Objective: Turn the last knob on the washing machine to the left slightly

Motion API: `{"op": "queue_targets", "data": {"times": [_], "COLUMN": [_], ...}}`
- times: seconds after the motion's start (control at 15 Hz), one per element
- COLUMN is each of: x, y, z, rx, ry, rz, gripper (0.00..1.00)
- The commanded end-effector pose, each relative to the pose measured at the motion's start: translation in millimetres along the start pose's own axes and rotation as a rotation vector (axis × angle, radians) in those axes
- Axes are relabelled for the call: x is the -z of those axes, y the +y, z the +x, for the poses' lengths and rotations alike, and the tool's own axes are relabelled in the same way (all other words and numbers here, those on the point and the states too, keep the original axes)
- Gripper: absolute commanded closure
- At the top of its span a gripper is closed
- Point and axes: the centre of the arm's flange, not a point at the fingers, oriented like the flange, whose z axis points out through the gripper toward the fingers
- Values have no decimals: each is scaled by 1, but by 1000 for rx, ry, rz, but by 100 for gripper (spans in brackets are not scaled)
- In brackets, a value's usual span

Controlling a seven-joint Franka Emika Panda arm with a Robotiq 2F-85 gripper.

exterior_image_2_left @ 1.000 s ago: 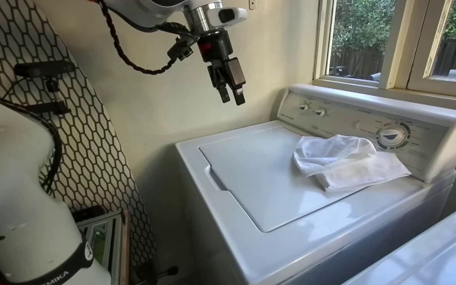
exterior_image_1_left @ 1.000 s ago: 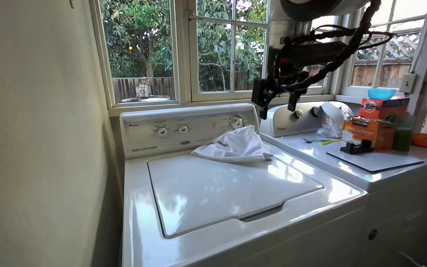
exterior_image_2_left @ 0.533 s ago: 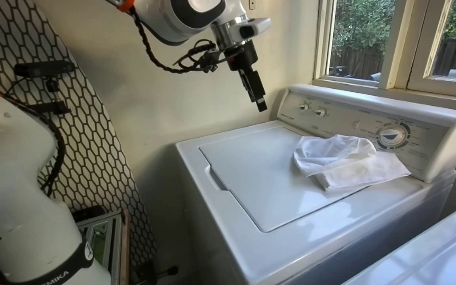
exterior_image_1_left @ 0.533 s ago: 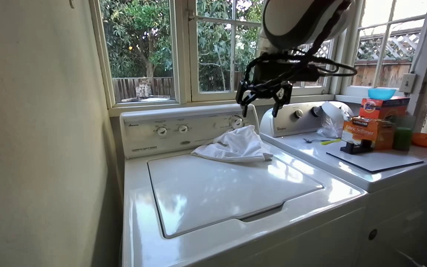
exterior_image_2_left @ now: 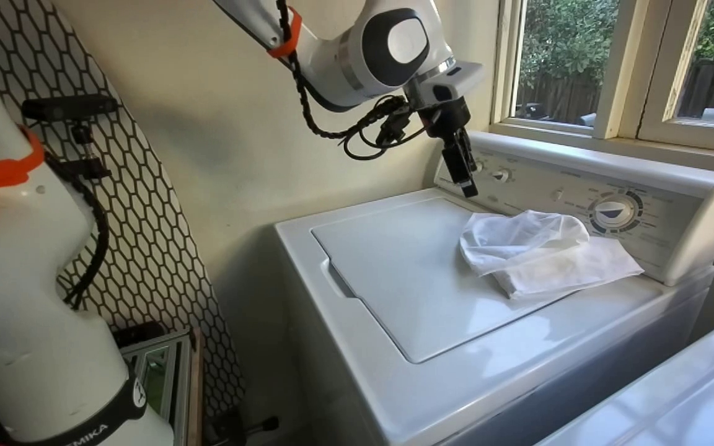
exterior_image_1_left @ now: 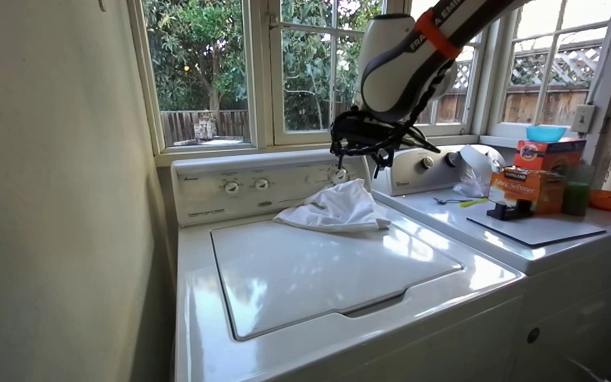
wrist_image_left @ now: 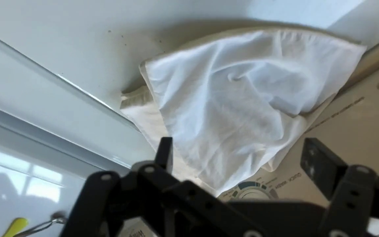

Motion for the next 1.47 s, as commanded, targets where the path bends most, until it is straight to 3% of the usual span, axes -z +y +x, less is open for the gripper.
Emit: {"op": "queue_targets", "data": {"times": [0.0,0.27,0.33,0.73,0.8,1.4], "x": [-32,-55,-35,-54,-65,-148], "y": [-28,-37,-18,-28,-30,-35], "z": [31,70,57,74,80,124], "rx": [-195,-404,-319,-386,-395,-427], "ry": [49,101,62,85,125,202], "rz": [2,47,29,50,81,324], "gripper": [0,0,0,0,0,0]}}
